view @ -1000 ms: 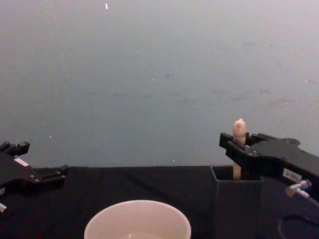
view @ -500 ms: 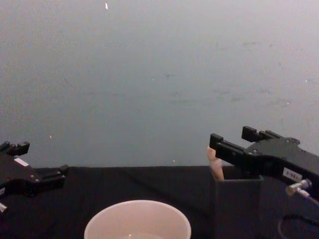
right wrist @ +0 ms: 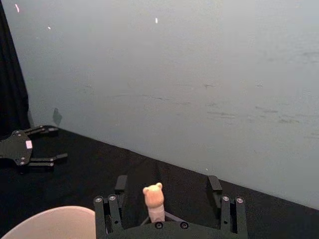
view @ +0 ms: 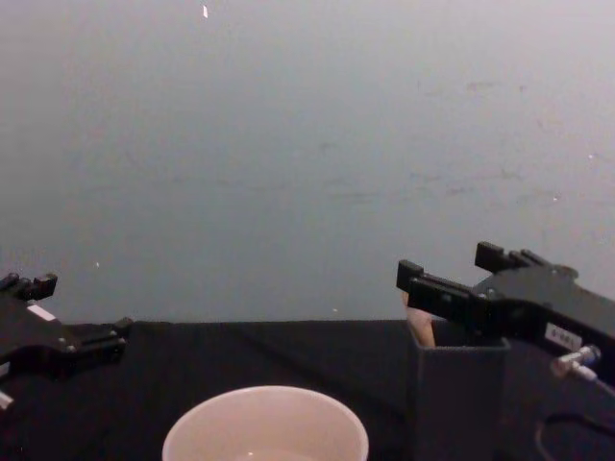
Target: Pick up the stirring spoon with one hand, stir inside the cup, then place it back in its original position.
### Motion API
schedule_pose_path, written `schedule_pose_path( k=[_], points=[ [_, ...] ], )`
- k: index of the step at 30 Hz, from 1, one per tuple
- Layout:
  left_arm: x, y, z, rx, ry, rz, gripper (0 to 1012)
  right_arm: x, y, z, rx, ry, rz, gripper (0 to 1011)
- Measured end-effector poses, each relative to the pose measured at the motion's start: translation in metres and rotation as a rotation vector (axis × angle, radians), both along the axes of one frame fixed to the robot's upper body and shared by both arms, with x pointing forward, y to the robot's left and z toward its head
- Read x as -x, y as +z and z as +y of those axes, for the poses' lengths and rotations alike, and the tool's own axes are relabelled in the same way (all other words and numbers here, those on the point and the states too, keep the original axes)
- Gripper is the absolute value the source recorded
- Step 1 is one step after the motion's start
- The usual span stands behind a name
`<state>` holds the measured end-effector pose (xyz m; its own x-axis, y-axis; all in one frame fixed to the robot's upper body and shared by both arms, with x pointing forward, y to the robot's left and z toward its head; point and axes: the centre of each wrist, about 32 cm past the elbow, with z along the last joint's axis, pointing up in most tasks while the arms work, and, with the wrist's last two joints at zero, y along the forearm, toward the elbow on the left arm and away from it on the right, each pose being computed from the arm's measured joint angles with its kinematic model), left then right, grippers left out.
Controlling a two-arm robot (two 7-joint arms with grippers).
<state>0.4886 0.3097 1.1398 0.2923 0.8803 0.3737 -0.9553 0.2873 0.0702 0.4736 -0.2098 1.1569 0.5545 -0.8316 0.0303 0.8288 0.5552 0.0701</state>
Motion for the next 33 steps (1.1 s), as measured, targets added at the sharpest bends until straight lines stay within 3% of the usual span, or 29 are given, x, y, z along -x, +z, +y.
schedule_pose_path(
  k=[6,10,14,17,22,25,33],
  points=[
    [0.0000,0.0000,0.0000,0.000,0.000,0.000,1001,0.000,0.000,0.000,-0.001,0.000,0.000,1000],
    [0.0000,0.0000,0.0000,0.000,0.000,0.000,1001,-0.004,0.007,-0.003,-0.037,-0.014,-0.027,1000],
    [0.0000,0.0000,0.0000,0.000,0.000,0.000,1001,-0.013,0.019,-0.010,-0.083,-0.083,-0.069,1000],
    [0.0000,0.0000,0.0000,0.000,0.000,0.000,1001,-0.018,0.022,-0.016,-0.090,-0.137,-0.085,1000],
    [0.0000,0.0000,0.0000,0.000,0.000,0.000,1001,-0.025,0.013,-0.029,-0.026,-0.231,-0.088,1000],
    [0.0000,0.0000,0.0000,0.000,0.000,0.000,1001,-0.025,-0.001,-0.036,0.049,-0.266,-0.059,1000],
    [0.0000,0.0000,0.0000,0.000,0.000,0.000,1001,-0.015,-0.026,-0.041,0.156,-0.276,0.028,1000]
  ],
)
